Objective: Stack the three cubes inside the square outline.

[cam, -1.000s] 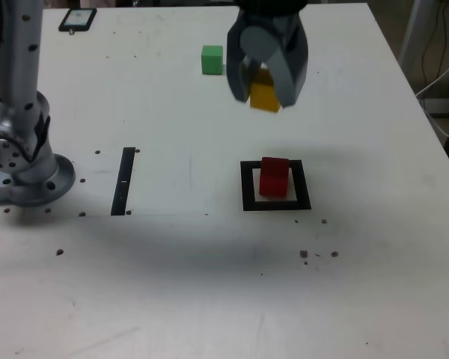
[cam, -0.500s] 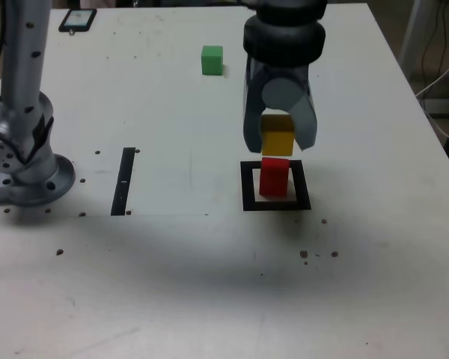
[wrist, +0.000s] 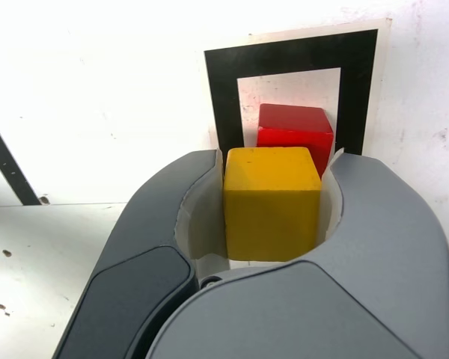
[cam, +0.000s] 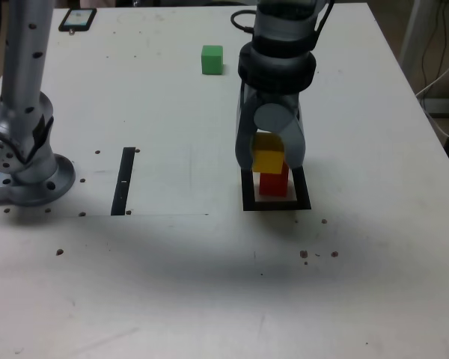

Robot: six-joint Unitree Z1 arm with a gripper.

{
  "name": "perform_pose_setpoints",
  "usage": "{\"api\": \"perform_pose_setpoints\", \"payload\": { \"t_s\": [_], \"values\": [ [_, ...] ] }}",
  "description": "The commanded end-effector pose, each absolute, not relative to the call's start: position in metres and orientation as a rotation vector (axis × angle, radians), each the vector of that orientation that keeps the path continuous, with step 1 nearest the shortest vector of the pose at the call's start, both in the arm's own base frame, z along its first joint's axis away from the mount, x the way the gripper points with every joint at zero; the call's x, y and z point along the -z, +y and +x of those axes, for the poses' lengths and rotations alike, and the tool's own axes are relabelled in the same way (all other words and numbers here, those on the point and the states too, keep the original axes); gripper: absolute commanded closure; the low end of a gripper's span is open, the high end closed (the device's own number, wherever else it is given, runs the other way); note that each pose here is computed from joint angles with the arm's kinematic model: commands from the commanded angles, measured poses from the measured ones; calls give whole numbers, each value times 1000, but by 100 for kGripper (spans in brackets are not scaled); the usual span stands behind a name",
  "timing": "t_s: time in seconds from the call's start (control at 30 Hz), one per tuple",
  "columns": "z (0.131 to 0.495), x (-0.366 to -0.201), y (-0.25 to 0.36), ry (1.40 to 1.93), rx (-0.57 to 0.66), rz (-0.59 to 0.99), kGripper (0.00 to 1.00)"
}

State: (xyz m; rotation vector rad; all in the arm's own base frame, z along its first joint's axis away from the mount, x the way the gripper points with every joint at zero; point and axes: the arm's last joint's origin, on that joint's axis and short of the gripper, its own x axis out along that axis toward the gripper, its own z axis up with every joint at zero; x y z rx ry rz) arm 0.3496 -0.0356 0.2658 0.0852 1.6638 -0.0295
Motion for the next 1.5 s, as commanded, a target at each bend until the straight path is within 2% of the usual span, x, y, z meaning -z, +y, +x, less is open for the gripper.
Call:
{"api": "perform_pose_setpoints", "payload": {
  "t_s": [0.0,0.2,0.3,0.53,0.63,0.9,1.07,1.2,1.33,1.47],
  "values": [
    [349,-266,-36,1657,35,88,73],
    [349,-267,-36,1645,34,106,71],
    [347,-268,-35,1642,31,116,64],
    [343,-262,-35,1652,46,112,30],
    [344,-260,-36,1636,61,114,21],
    [349,-259,-36,1596,71,140,14],
    [347,-257,-35,1606,65,142,5],
    [344,-259,-34,1609,57,146,2],
    [337,-269,-30,1590,33,157,1],
    [319,-290,-9,1567,-19,152,0]
  ]
}}
